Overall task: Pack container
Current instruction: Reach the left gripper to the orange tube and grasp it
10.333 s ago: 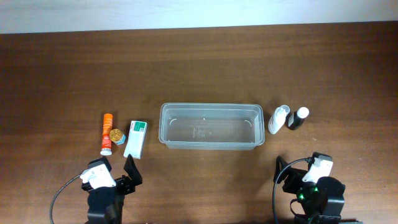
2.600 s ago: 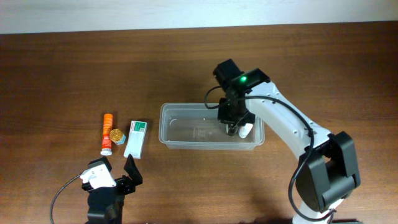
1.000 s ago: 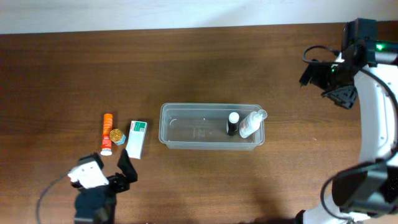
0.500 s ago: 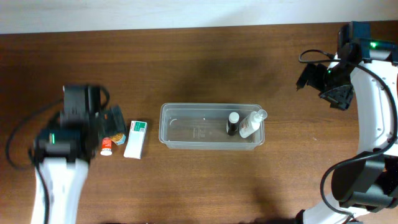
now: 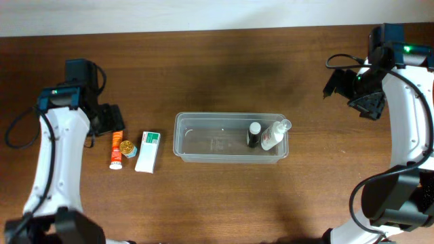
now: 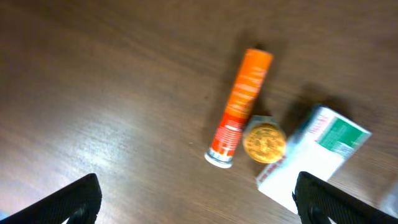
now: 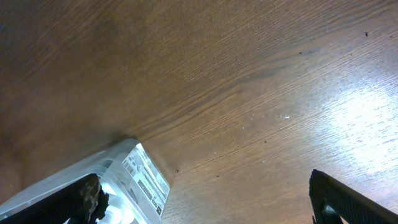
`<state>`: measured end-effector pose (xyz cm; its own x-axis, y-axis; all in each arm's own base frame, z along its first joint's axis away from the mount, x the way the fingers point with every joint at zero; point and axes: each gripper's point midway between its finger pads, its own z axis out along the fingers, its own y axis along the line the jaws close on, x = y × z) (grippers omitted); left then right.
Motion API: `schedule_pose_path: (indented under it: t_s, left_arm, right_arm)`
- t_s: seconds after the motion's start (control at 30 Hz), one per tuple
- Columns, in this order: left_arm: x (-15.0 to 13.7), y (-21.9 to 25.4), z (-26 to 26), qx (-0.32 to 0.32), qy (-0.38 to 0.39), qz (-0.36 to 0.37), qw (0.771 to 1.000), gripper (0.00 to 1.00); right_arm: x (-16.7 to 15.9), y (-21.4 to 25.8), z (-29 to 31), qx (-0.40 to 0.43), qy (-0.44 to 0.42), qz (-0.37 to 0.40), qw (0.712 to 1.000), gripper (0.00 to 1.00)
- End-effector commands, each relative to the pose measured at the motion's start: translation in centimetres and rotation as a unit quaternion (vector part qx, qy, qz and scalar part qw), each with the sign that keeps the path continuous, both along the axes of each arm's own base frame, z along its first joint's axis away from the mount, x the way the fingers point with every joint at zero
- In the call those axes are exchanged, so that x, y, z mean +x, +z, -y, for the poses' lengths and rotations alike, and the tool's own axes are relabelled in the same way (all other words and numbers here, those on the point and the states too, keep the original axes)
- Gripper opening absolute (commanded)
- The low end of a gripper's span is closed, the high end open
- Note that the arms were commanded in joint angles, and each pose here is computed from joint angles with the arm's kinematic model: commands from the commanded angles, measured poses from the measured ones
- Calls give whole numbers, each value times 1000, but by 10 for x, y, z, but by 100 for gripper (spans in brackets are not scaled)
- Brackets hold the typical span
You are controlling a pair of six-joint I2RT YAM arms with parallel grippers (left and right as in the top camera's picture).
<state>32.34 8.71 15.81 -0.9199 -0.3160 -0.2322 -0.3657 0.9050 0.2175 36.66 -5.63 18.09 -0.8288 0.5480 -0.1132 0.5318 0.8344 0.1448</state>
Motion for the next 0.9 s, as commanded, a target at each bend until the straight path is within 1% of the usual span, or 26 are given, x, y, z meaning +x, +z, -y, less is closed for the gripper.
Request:
schedule_pose_path:
  t_s: [0.0, 0.07, 0.1, 0.2, 0.3, 0.37, 0.43, 0.63, 0.87]
  left_arm:
    - [1, -13, -13, -8, 25, -17, 999, 100]
    - [2, -21, -16, -20, 31, -26, 999, 99]
    - [5, -27, -14, -31, 20, -30, 999, 100]
    - [14, -45, -5, -68, -48, -49, 995, 99]
    - [20, -63, 1, -91, -88, -67, 990, 99]
    - [24, -78, 8, -112, -127, -79, 982, 99]
    - [25, -90, 11, -122, -149, -92, 977, 99]
    - [25, -125, 10, -133, -155, -130, 970, 99]
    - [35, -133, 7, -126, -156, -118, 972, 99]
  right_arm:
    - [0, 2, 0, 1, 3, 3, 1000, 99]
    - [0, 2, 0, 1, 2, 3, 1000, 99]
    - [0, 2, 0, 1, 2, 3, 1000, 98]
    - [0, 2, 0, 1, 3, 3, 1000, 99]
    - [0, 2, 0, 1, 3, 3, 1000, 99]
    - [0, 2, 0, 1, 3, 3, 1000, 99]
    - [0, 2, 0, 1, 3, 3, 1000, 99]
    - [0, 2, 0, 1, 2, 3, 1000, 99]
    - [0, 2, 0, 1, 3, 3, 1000, 98]
